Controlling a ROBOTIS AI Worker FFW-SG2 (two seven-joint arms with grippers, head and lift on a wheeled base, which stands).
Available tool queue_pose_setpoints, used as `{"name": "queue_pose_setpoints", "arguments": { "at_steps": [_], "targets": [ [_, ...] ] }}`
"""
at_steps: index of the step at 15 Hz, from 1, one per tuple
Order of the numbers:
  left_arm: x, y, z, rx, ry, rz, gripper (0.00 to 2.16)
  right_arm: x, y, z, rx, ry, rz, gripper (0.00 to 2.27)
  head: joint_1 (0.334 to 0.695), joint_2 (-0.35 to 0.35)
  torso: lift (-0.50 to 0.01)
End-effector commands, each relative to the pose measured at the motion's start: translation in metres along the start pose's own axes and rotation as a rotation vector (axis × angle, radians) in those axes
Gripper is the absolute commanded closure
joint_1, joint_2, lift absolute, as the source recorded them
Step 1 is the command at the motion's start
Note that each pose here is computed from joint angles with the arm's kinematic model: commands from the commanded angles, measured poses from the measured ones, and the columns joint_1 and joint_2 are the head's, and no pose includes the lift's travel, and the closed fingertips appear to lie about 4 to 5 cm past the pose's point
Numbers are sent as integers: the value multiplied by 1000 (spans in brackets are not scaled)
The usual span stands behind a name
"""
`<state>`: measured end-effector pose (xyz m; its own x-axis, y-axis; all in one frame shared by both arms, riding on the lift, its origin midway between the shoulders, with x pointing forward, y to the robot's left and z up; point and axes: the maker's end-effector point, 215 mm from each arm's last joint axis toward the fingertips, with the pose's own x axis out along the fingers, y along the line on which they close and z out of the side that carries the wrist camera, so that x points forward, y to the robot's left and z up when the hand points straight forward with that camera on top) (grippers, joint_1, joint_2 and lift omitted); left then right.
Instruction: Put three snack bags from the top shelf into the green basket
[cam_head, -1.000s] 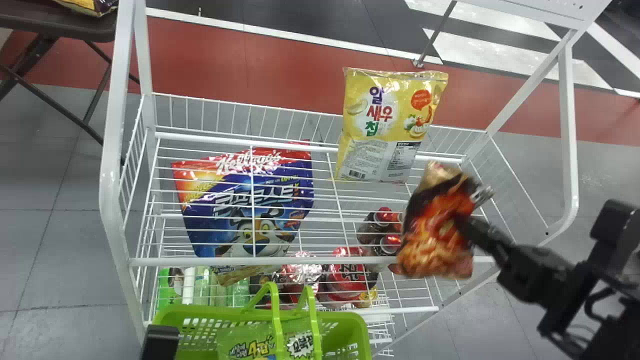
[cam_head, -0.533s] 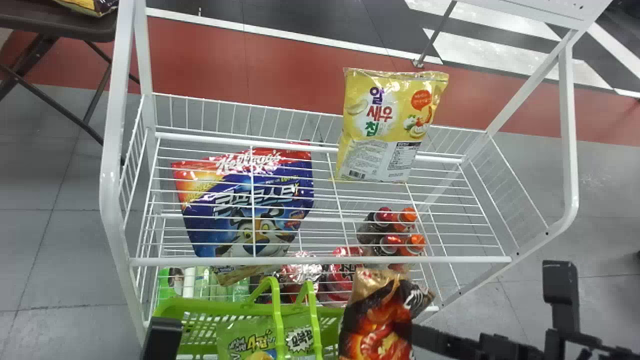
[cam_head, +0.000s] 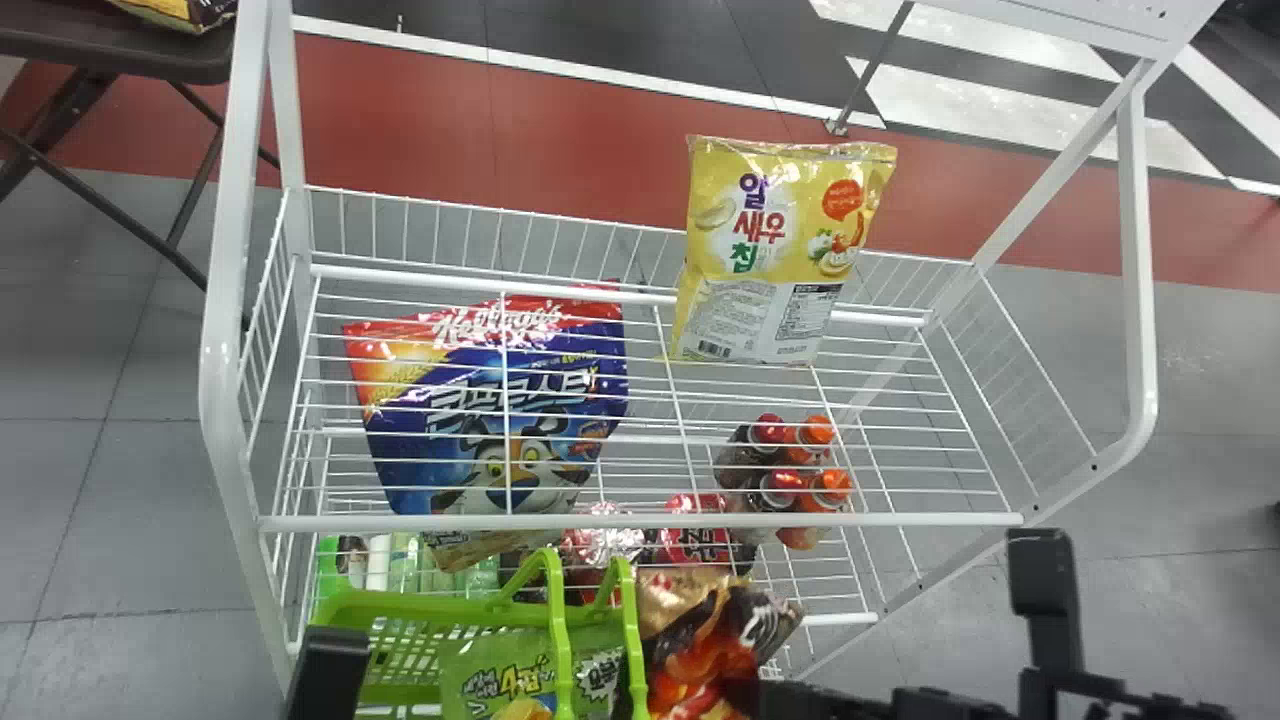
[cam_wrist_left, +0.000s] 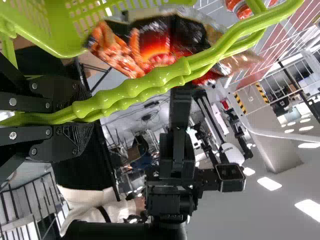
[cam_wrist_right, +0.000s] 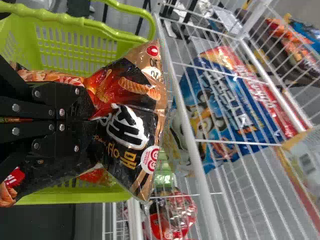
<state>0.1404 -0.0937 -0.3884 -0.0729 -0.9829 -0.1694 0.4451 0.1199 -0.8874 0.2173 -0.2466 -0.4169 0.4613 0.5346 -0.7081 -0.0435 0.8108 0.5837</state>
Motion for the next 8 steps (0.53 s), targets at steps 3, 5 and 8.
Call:
{"name": "queue_pose_setpoints", "arguments": {
  "at_steps": [3,5,8],
  "targets": [
    [1,-2,0,2,1,-3,2142,36,-9,-68,54,186,6,2162,695,-350,-48],
    [2,-4,-1,3,6,-7,2142,49,-12,-94,94,250,18,2162,695,-350,-48],
    [3,-7,-6,-1,9,-9,2142,75,-33,-90,68,197,-20,2162,695,-350,-48]
  ]
}}
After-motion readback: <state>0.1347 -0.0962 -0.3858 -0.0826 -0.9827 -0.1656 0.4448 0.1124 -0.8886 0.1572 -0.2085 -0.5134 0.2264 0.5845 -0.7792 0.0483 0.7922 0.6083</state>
